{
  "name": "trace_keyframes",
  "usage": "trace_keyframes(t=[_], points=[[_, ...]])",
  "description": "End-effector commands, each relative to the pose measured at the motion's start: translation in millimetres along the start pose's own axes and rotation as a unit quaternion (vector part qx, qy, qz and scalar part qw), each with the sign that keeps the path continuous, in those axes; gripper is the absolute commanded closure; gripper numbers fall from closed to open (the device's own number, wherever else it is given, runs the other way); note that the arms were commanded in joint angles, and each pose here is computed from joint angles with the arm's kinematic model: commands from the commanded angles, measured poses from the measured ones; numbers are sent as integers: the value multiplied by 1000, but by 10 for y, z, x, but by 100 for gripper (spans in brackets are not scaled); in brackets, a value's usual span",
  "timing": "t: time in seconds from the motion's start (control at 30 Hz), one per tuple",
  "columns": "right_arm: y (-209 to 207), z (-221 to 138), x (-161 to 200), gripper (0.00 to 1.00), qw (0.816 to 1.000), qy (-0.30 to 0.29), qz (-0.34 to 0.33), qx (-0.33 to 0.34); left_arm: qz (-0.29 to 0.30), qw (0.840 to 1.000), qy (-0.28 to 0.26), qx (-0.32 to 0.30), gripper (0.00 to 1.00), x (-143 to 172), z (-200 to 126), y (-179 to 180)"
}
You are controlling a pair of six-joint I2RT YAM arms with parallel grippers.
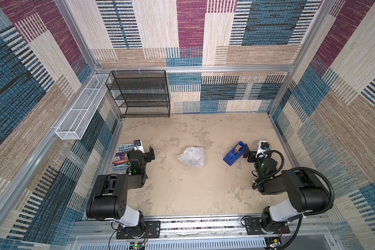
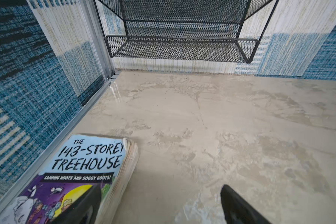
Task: Wrap bowls in bubble wrap
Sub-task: Reset both arms
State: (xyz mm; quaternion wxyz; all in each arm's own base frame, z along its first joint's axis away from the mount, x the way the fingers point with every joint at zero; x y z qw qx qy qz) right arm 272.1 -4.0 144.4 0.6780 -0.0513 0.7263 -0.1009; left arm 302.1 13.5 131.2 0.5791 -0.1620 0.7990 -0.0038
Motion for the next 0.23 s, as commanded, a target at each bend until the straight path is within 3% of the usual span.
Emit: trace_keyframes(t=[0.0,0.2], points=[[-2,2,-40,1,1000,-13,1,-2,3,1000,18,7,1,-11,44,-29],[-2,1,-42,1,1000,-14,1,-2,3,1000,22,10,0,-16,72,-24]])
Point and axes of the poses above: each gripper's point midway between its finger pads, its own z axis out along the fingers, its own y axis along the line the jaws close on, x = y × z, the point moved 10 cm from there along -z, back along the fingers, and after that the axes turned 14 degrees about -z, right-handed, at the moved point
